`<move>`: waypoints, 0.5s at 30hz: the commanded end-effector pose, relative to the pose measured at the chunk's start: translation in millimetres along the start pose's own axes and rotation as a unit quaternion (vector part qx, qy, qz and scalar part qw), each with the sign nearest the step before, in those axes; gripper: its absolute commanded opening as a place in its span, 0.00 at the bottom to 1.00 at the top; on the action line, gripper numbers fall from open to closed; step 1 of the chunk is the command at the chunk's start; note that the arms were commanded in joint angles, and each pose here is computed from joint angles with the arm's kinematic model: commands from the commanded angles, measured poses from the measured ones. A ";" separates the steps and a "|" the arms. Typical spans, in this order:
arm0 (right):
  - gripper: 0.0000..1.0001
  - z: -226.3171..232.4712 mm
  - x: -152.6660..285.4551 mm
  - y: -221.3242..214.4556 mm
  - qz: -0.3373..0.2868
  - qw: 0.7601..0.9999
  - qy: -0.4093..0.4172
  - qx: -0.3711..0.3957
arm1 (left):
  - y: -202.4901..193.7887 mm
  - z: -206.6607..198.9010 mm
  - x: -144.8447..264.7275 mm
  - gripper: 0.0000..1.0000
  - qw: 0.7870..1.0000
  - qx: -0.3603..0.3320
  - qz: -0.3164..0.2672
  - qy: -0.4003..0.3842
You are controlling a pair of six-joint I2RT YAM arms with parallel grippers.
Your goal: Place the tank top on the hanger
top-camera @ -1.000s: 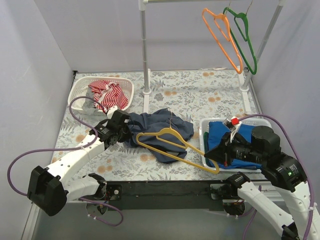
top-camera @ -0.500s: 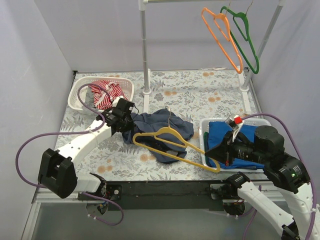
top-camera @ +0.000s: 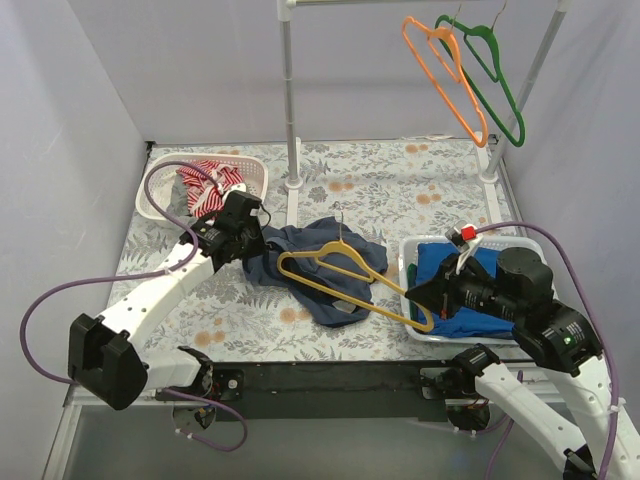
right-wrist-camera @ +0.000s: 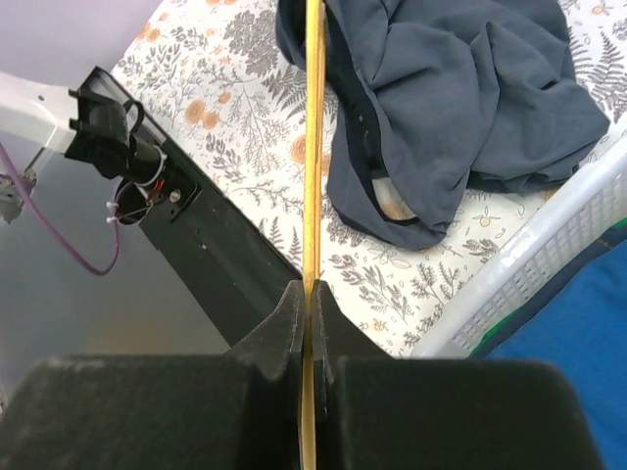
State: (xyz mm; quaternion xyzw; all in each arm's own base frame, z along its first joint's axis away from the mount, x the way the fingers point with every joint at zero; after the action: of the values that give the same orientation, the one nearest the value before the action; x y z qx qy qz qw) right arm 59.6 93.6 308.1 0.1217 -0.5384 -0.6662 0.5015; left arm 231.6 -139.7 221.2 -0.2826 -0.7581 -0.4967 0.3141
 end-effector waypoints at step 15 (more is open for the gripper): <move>0.01 -8.5 -53.8 8.4 -0.115 0.986 0.116 0.035 | 30.2 -16.9 51.3 0.00 0.996 -0.016 -0.041 -0.079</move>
State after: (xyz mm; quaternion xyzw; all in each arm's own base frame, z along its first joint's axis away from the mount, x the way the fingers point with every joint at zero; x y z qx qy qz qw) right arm 89.9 122.7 274.2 0.1801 -0.5000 -0.6813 0.5034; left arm 222.1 -139.0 257.9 -0.3019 -0.7712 -0.4943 0.2639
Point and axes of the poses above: each gripper's point midway between its finger pads, its own x axis back along the fingers, its own z axis along the line the jaws close on, y = z × x, the point moved 9 cm from there along x, back along the fingers, and after that the axes turned 3 degrees about x, right-handed, at the moved point
